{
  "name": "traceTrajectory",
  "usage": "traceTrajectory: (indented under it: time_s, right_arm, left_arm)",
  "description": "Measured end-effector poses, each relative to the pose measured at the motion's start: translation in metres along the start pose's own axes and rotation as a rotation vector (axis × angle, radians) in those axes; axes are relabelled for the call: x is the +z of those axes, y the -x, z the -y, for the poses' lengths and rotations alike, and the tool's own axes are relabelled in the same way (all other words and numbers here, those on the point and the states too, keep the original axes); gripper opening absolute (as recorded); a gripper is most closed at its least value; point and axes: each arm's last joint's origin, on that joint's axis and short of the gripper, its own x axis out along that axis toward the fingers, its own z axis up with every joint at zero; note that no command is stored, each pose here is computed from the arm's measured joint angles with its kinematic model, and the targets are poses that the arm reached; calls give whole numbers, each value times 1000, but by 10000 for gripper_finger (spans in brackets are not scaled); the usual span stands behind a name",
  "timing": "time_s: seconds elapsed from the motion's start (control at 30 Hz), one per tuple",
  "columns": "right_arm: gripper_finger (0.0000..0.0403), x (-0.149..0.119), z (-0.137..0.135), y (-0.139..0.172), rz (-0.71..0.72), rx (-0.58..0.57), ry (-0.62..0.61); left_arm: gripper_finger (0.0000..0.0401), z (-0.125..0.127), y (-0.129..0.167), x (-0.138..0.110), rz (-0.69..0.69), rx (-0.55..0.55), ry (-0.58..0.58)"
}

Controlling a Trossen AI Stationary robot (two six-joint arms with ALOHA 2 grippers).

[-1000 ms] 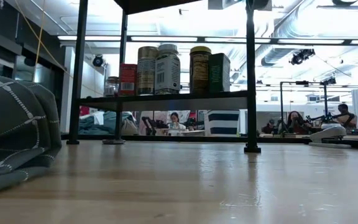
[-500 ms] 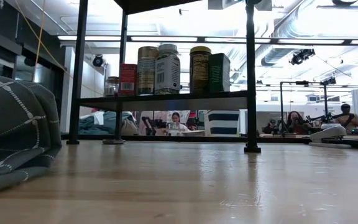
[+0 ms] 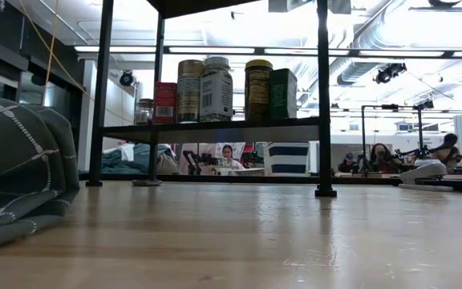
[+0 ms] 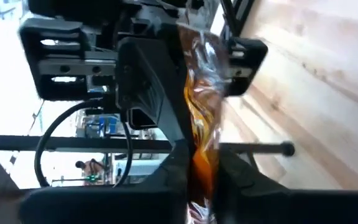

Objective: Shelf spices
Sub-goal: Put the orange seasoning pack on the shelf

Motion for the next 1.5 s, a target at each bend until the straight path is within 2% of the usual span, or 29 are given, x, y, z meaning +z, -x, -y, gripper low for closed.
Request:
traceTrajectory:
  time_s: [0.03, 0.17, 0.27, 0.37, 0.57, 0.8, 0.9, 1.0, 1.1, 1.23, 1.5]
  right_arm:
    - [8, 0, -1, 0, -4, 8, -5]
    - [8, -1, -1, 0, -8, 6, -3]
    - [9, -1, -3, 0, -4, 32, 40]
    - [34, -1, -6, -1, 6, 65, 75]
    - [95, 1, -6, 1, 46, 53, 107]
    - [127, 7, -20, 7, 87, 90, 144]
    - [129, 10, -32, 14, 67, 116, 220]
    - [129, 15, -47, 24, 65, 156, 310]
    - [130, 19, -62, 34, 75, 194, 437]
    - [130, 23, -77, 48, 95, 234, 620]
    - [131, 25, -81, 52, 141, 223, 922]
  left_arm:
    - [21, -1, 3, 1, 10, 3, 25]
    - [20, -2, 6, 2, 23, 2, 57]
    - [13, -2, 6, 2, 20, 0, 97]
    - [12, -1, 10, 4, 10, 3, 157]
    - [10, 2, 24, 7, 7, -25, 221]
    - [10, 8, 44, 2, -22, -114, 332]
    - [10, 7, 53, 0, -32, -126, 466]
    - [10, 4, 57, -2, -37, -121, 660]
    - [9, -3, 60, -7, -35, -110, 859]
    - [9, -12, 58, -10, 18, -167, 1122]
    - [9, -29, 49, -14, 163, -278, 1424]
